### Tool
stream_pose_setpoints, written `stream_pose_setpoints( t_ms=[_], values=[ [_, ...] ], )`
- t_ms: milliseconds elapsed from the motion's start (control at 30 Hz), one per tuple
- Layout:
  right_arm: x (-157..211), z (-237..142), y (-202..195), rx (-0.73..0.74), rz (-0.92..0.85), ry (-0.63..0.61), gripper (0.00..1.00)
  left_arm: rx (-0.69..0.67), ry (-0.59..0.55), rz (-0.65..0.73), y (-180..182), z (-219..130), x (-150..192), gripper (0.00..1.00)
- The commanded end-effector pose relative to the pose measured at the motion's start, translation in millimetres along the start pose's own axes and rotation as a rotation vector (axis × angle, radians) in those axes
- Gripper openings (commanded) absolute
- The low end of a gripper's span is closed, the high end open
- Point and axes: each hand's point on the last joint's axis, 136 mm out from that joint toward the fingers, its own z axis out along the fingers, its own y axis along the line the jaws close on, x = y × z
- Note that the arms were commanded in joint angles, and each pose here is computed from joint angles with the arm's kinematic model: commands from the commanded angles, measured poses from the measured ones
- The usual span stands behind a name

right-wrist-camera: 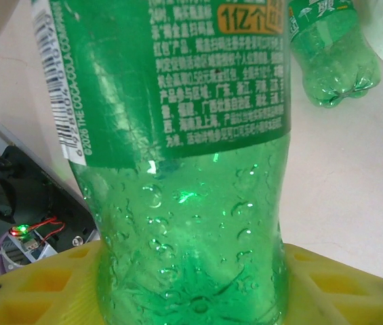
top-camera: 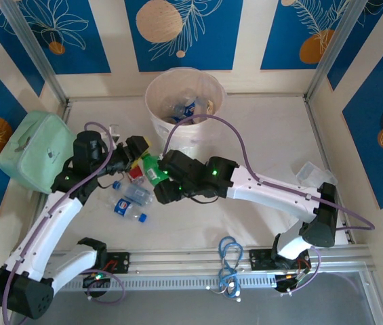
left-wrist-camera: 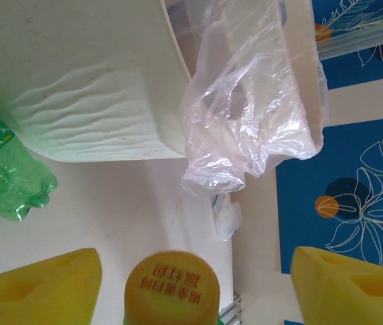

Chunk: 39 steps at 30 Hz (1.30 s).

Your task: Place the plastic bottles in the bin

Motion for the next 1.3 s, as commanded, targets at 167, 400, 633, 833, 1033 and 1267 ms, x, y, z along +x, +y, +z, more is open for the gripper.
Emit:
stream_pose_setpoints(
  t_ms=[167,400,633,833,1033,1267],
  values=[
    [-14,-29,14,-0.088,0.02,-0.042,0.54,0.118,0.032,0.055,-34,-2,4,0.58],
    [-24,-39,12,-0.123,0.062,-0.067,0.54,0.153,0.071,0.074,-45,4,11,0.44],
    [-29,-52,13,-0.156,0.082,-0.088,0.55,0.195,0.05,0.059,-52,6,5,0.3],
    [-32,-61,12,-0.17,0.095,-0.104,0.57,0.257,0.014,0.033,-62,7,-3,0.21],
    [-40,-74,0,-0.141,0.149,-0.124,0.88,0.314,-0.025,0.025,-82,5,-16,0.13],
    [-57,-110,-9,-0.438,0.327,-0.164,0.98,0.444,-0.108,-0.01,-110,-3,-37,0.06]
  ],
)
